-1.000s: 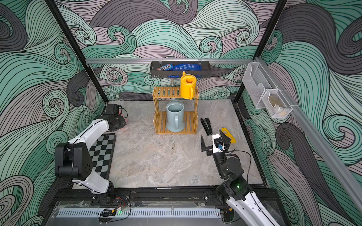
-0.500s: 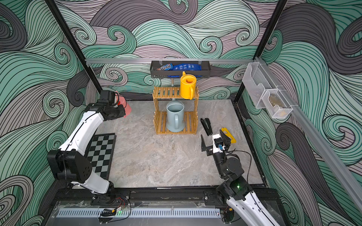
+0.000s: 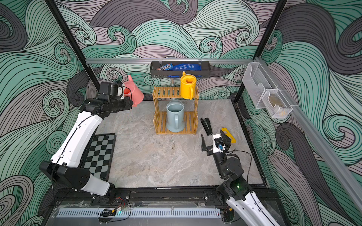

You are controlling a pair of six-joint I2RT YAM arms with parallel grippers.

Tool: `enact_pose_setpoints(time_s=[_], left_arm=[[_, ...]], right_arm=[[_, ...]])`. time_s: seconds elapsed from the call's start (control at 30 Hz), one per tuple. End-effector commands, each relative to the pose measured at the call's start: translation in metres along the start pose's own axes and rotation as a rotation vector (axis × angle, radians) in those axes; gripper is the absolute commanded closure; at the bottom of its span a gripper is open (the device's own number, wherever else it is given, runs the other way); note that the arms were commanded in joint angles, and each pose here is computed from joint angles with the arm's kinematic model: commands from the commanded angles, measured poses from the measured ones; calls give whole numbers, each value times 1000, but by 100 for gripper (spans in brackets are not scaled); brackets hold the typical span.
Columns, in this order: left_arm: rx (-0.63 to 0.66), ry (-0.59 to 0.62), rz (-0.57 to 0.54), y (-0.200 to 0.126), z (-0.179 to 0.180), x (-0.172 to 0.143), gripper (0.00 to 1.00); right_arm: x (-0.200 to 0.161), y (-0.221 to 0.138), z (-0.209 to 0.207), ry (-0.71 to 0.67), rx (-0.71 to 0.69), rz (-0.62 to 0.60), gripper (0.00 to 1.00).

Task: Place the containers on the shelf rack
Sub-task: 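Place the container on the shelf.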

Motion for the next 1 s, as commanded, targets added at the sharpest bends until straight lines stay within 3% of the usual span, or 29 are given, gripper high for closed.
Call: enact_pose_setpoints(time_s=[0.0, 0.57, 0.97], left_arm=[[-85, -18, -73, -22, -19, 18, 100], [-232, 32, -96, -11, -95, 21, 100], [-168, 78, -132, 8, -125, 14, 100]], right_arm=[[0, 0, 0, 1, -13, -11, 1], [-5, 3, -1, -1, -26, 10, 1], [-6, 2, -1, 6, -23, 1, 1]])
Point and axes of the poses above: each gripper's point midway between its finger pads, its own y axis out along the fingers, its own z axis along the line the jaws close on, x = y × z, the point moved 7 cm from there along -y, back along the fingers, and after that the axes turned 10 degrees about -y, right-handed, at the moved point
